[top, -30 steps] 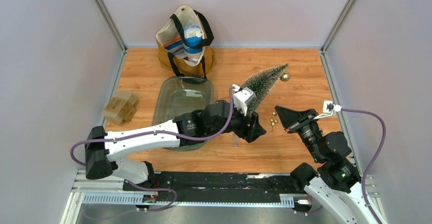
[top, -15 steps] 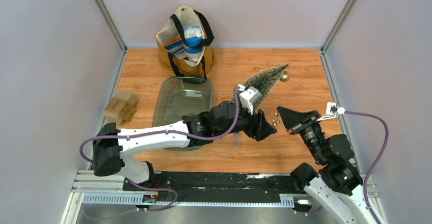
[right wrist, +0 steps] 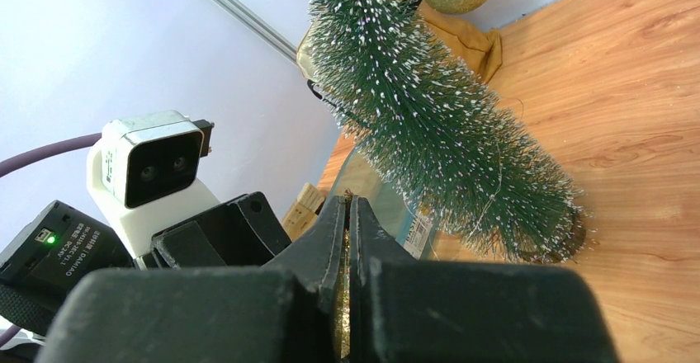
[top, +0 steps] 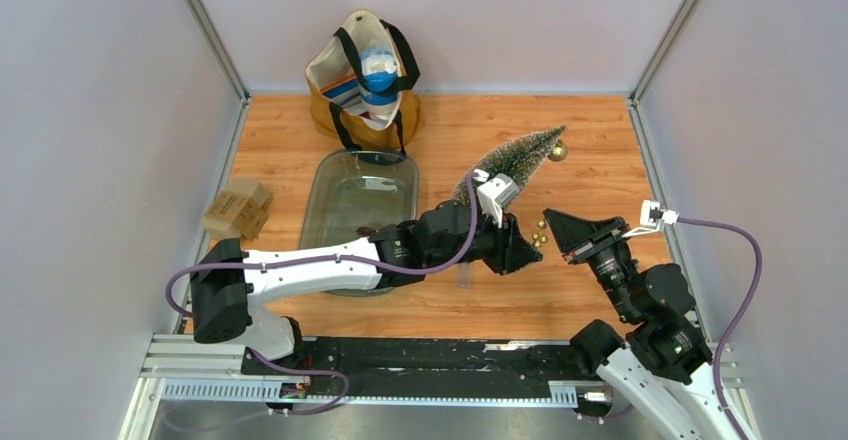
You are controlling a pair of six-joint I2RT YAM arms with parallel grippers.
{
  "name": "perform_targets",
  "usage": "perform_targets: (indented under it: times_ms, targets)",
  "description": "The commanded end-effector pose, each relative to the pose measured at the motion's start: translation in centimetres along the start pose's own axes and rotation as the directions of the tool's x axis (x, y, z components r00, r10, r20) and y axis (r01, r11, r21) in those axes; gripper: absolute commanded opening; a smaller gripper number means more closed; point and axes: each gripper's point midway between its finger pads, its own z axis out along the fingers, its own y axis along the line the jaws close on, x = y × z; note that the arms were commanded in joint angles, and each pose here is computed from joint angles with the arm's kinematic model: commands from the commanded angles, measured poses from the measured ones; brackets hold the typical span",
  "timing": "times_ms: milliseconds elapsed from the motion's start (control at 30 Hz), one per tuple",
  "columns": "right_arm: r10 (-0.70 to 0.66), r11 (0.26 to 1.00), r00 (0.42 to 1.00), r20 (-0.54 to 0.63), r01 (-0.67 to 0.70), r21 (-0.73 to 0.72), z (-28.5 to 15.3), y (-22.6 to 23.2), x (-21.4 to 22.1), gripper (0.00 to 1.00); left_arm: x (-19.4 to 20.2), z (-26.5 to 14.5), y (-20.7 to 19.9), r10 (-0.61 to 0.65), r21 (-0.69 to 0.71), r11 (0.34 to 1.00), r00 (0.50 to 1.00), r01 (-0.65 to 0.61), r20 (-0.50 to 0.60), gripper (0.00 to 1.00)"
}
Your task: Decorate the small christmas tree
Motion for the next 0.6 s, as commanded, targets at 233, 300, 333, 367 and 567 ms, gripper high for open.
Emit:
perform_targets:
  times_ms: [233,300,333,367,567]
  targets:
    - [-0.032,0.999,0.999,0.027,0.032,-0.017,-0.6,0.4,-0.8,0.00,-1.1,-0.7,0.1,0.057,-0.029,0.998,0.998,-0.056,0.031,0.00]
    - [-0.056,0.998,0.998,0.040,0.057,-0.012,-0.9,0.2,-1.1,0.00,-1.1,-1.1,0.2,0.066,-0.036,0.997,0.997,-0.065,0.029,0.00]
    - [-0.072,0.997,0.996,0.046,0.073,-0.012,-1.1,0.1,-1.2,0.00,-1.0,-1.3,0.2,0.077,-0.038,0.996,0.997,-0.076,0.026,0.00]
    - [-0.086,0.996,0.995,0.048,0.086,-0.011,-1.2,0.1,-1.3,0.00,-1.0,-1.4,0.4,0.081,-0.044,0.996,0.997,-0.080,0.019,0.00]
    - [-0.124,0.992,0.992,-0.002,0.124,-0.039,-1.5,0.4,-0.5,0.00,-0.6,-2.0,0.7,0.125,-0.060,0.990,0.992,-0.126,-0.013,0.00]
